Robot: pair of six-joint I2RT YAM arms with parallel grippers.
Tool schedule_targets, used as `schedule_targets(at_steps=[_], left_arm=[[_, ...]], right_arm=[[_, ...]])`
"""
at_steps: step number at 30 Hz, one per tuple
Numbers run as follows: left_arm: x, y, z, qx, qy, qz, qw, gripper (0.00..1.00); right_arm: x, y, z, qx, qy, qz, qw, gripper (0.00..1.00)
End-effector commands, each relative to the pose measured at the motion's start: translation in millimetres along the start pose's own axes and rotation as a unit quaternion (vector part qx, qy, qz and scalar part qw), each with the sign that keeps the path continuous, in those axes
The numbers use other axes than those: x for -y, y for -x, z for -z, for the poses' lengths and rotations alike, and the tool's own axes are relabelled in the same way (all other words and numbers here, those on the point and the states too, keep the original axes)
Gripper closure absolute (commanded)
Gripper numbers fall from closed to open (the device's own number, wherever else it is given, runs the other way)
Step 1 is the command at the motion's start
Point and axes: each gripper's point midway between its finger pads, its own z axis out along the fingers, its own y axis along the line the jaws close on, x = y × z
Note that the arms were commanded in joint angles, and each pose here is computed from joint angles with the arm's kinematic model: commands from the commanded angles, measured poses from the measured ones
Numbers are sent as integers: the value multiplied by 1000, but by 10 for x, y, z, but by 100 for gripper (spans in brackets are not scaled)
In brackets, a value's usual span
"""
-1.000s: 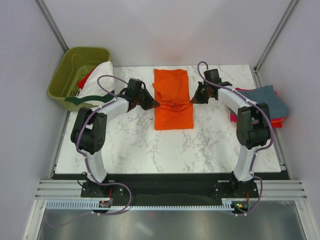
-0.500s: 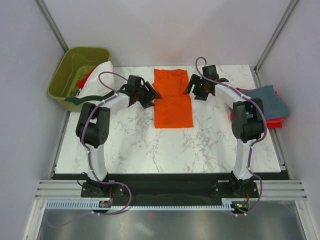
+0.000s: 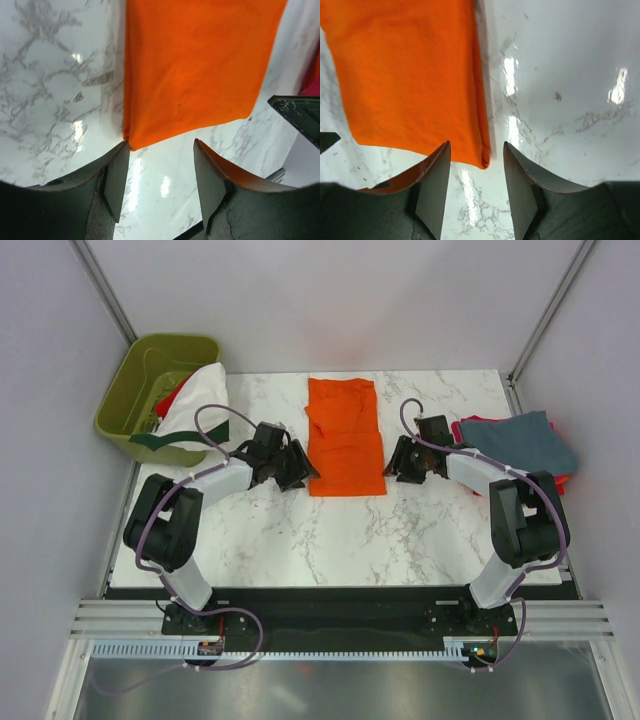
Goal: Fold and stack the t-shirts
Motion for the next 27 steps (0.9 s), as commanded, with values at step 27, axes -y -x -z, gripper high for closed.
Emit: schedule_targets(at_steps=[27], left_arm=[[-344, -451, -312, -48, 19, -32, 998, 61]], right_arm=[[131, -642, -225, -70, 13, 33, 997, 76]])
